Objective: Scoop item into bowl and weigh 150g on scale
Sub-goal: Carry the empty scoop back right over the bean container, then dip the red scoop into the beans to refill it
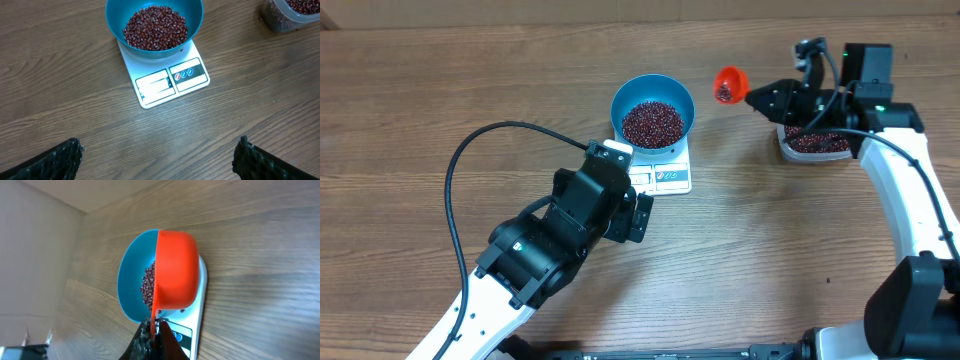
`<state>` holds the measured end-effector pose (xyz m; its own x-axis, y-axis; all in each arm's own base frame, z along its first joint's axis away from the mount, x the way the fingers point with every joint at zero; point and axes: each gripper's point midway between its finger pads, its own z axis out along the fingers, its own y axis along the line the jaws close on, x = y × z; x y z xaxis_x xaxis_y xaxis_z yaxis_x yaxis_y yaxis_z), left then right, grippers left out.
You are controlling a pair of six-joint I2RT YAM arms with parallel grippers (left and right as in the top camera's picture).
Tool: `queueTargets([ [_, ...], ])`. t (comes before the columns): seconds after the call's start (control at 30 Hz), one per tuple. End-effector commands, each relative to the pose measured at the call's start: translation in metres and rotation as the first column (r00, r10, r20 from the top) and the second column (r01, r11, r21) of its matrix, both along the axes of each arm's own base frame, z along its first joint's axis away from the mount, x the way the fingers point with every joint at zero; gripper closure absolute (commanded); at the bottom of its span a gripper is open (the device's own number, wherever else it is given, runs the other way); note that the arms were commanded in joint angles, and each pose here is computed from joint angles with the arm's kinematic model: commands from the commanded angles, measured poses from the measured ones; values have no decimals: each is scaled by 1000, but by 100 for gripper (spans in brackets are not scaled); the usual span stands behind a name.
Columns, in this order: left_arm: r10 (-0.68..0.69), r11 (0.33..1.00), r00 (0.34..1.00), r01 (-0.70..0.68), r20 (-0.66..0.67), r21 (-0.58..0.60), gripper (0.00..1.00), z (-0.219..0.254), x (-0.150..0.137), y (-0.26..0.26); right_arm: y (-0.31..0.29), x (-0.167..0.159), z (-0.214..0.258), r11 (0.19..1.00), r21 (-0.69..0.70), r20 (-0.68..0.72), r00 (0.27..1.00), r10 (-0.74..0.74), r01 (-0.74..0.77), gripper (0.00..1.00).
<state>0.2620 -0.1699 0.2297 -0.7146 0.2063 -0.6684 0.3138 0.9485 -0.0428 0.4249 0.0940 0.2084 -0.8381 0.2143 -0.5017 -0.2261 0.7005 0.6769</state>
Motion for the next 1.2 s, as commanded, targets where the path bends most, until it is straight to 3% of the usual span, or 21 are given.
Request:
queueTargets([
  [0.0,-17,1000,1000,17,0,11,1,-2,0,-1,-10,-3,10,1000,24,9,1000,-13,13,96],
  [0.6,-17,1000,1000,17,0,11,0,-2,0,-1,-107,-30,-20,975,-48,-160,962,-221,216,96],
  [0.93,-17,1000,1000,17,0,11,0,-2,0,-1,-137,-35,-24,919,-238,-134,927,-351,314,96],
  [1.17,-17,1000,1000,17,0,11,1,-2,0,-1,-172,-34,-27,811,-424,-64,880,-471,403,96],
])
